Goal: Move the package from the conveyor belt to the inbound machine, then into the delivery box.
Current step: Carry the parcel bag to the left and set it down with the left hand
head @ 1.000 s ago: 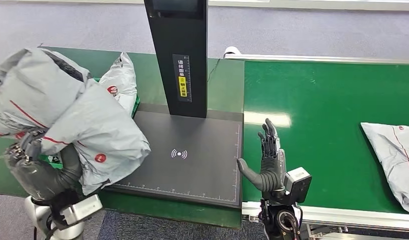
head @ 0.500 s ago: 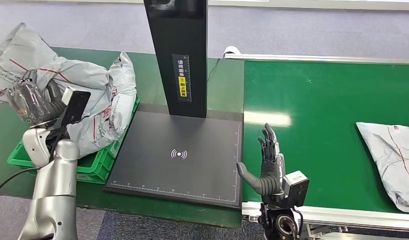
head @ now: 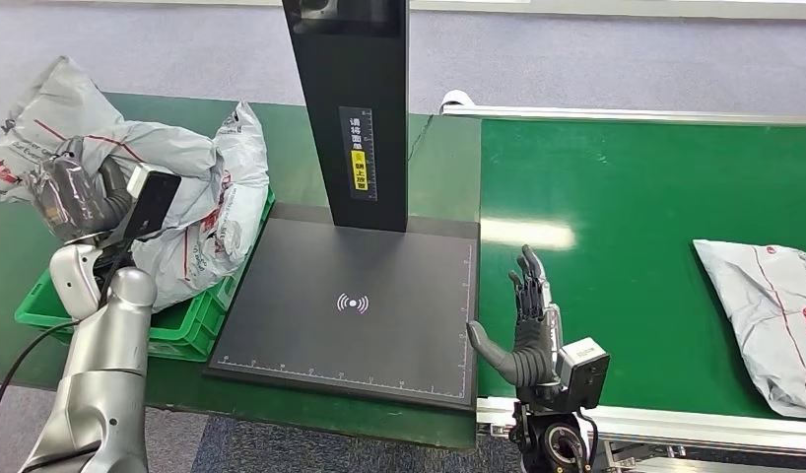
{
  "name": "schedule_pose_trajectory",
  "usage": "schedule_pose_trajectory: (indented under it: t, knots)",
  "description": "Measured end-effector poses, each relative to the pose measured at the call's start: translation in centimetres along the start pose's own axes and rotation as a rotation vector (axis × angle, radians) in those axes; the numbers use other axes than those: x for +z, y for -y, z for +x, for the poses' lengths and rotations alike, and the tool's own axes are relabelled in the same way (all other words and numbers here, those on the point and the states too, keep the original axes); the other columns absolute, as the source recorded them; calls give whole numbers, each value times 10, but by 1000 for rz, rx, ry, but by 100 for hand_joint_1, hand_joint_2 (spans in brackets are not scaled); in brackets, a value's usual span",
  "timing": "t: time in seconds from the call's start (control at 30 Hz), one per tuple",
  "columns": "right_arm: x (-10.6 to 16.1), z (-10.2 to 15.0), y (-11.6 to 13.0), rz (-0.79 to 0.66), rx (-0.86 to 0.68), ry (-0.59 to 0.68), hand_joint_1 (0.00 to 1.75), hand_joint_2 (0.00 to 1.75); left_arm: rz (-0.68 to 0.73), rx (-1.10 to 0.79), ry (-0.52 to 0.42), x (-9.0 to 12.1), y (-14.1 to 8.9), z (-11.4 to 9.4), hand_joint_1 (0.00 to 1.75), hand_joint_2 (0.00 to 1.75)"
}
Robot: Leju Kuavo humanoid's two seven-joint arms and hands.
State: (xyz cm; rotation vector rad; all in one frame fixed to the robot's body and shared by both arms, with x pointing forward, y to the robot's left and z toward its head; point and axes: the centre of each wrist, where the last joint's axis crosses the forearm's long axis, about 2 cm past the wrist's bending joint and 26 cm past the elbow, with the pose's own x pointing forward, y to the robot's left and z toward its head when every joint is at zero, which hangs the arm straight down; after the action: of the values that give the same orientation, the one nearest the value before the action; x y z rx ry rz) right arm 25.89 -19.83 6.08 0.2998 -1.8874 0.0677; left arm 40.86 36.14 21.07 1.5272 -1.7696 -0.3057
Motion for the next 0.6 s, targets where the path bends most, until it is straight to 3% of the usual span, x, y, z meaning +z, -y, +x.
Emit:
schedule_pose_trajectory:
  t: [0.13, 0.33, 0.5, 0.6]
  knots:
    - [1, 0, 1, 0, 4, -10, 0, 175, -71, -63, -155, -13, 8, -5, 175, 175]
    - [6, -2, 1, 0, 11, -32, 0, 175, -172, -88, -348, -38, 12, -31, 175, 175]
    - [6, -1, 1, 17, 15, -47, 0, 175, -509, -185, -490, -33, 23, -43, 175, 175]
    - [3, -1, 1, 28, 17, -44, 0, 175, -684, -221, -524, -26, 29, -46, 175, 175]
